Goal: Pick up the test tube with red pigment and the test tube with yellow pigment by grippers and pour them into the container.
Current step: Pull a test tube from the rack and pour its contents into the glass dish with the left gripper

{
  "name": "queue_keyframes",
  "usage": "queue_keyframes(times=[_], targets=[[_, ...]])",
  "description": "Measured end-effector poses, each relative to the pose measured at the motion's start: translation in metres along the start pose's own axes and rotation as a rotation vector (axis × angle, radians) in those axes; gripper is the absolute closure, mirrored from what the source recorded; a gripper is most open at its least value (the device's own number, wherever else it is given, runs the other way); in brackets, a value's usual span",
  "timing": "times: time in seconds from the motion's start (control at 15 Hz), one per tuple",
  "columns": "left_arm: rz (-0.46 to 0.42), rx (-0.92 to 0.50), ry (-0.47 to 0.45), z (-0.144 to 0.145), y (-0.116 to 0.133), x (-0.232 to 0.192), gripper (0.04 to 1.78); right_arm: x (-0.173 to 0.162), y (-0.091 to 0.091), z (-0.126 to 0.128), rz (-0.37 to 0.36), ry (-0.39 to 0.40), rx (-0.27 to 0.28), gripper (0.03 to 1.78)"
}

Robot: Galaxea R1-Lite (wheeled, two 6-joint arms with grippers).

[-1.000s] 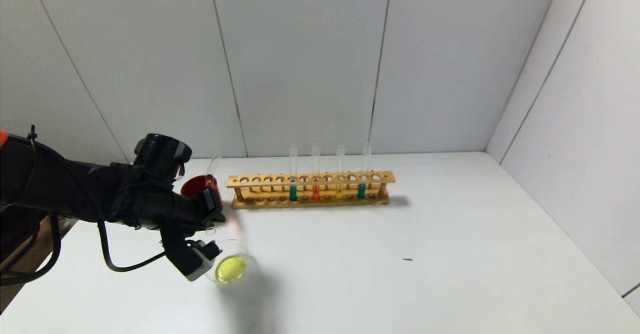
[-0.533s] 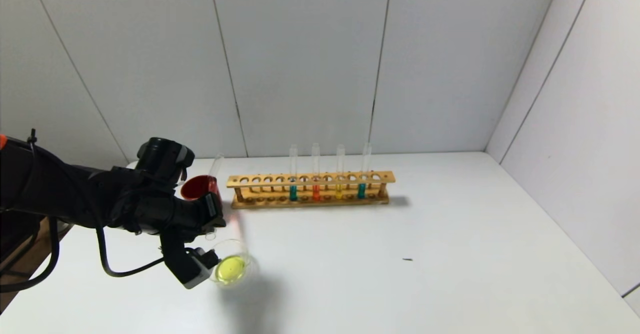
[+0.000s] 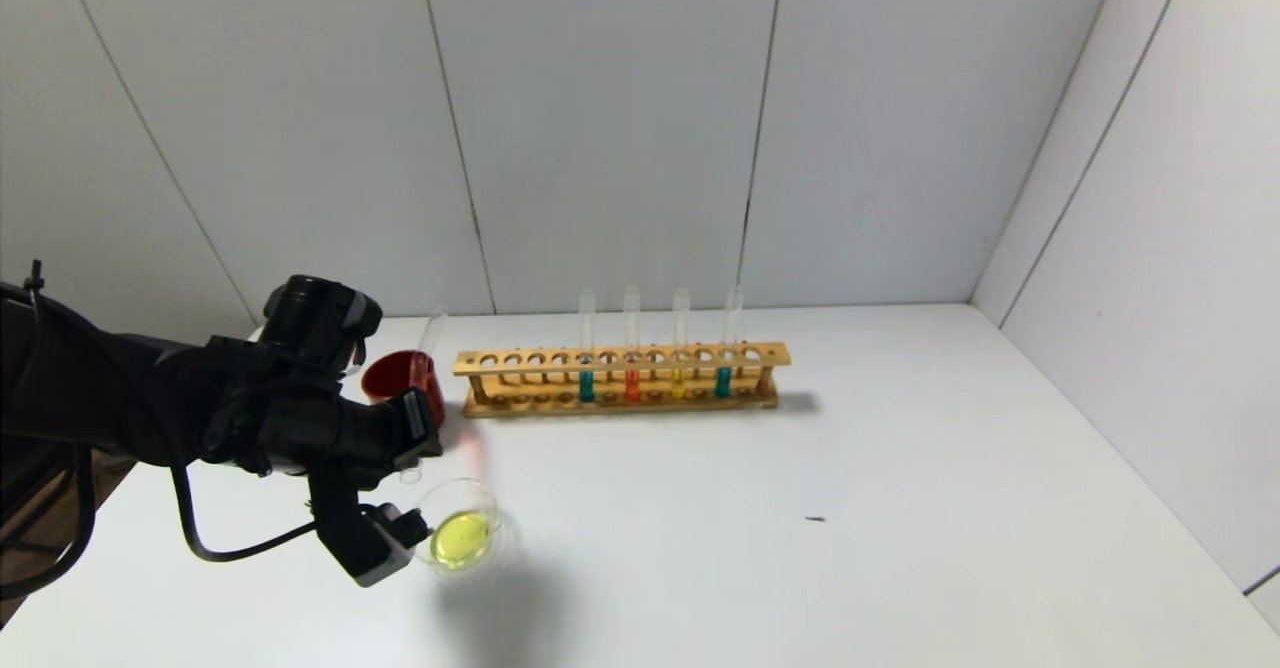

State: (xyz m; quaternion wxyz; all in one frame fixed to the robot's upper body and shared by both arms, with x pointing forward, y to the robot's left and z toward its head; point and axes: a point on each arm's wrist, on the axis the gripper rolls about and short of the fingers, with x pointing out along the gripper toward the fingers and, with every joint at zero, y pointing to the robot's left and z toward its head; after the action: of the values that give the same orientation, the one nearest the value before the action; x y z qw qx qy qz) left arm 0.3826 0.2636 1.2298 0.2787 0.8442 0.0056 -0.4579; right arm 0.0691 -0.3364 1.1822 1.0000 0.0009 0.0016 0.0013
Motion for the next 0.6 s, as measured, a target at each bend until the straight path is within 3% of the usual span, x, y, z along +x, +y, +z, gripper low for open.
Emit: queue_keyframes(times=[0.6], targets=[[-0.028,0.059,0.038,0.0049,0.0072,-0.0039,1.48,0.0,0.0,0.0,0.0,0.0,0.0,0.06]])
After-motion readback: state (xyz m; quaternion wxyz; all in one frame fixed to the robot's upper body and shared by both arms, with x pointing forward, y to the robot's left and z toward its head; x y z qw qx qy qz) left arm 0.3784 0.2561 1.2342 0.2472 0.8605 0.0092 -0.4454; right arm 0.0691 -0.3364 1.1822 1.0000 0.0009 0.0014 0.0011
